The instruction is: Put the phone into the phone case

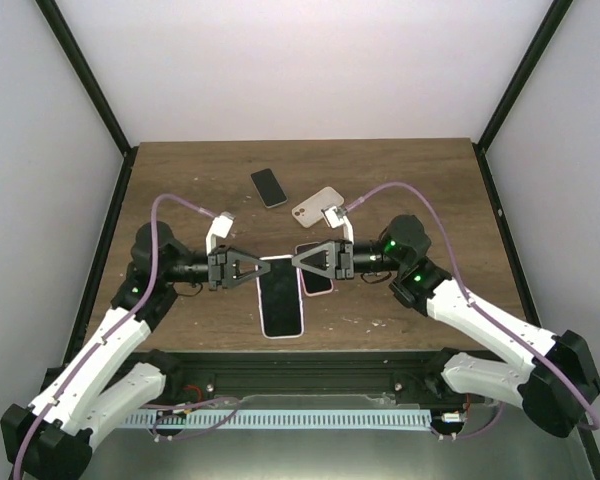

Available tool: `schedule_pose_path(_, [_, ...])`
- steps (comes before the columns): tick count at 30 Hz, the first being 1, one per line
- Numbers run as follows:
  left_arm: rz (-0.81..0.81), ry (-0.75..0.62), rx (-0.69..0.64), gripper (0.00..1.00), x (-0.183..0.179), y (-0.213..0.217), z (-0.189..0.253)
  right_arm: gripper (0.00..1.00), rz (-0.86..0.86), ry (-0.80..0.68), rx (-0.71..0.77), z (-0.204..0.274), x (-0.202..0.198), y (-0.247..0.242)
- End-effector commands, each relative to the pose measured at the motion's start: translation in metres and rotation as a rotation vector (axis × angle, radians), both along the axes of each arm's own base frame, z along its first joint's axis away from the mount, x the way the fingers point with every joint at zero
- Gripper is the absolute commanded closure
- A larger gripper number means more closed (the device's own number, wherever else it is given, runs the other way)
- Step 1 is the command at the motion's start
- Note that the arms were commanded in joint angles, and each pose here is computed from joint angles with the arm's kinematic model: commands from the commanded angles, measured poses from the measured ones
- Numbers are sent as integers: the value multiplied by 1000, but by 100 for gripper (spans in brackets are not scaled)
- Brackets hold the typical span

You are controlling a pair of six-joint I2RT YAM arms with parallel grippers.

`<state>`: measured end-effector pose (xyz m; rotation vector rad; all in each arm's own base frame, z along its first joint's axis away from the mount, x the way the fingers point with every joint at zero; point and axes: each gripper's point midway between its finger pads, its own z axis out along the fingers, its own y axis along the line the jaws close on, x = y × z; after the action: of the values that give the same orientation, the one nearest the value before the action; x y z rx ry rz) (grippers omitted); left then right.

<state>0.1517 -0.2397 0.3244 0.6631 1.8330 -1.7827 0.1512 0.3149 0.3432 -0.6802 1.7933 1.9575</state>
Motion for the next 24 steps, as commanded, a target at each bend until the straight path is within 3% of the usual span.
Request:
schedule_pose_path(1, [-8,-5,21,100,4,-2,-11,99,140,-70,187,54,-32,-13])
schedule_pose_path(3, [-13,-9,18,100,3,-2,-11,96,143,-67,176,53,-32,-13])
schedule_pose_path(6, [-19,-20,17,100,2,-2,-10,79,133,-59,170,54,-32,-13])
schedule_pose_path(7, [-20,-24,17,100,2,-2,-10,81,136,-60,176,56,-33,-14])
schedule_pose_path(9, [-23,-24,21,100,2,-2,-10,98,150,-49,188,60,-35,-15])
schedule_pose_path(10, [-25,-24,22,100,2,-2,-11,99,156,-37,194,60,-35,-15])
schedule_pose_path(18, [-31,-44,17,100,-1,-1,-8,99,207,22,251,62,-41,-20])
schedule_pose_path(24, [-43,-58,16,100,-3,-1,-9,91,240,84,269,63,-44,-22])
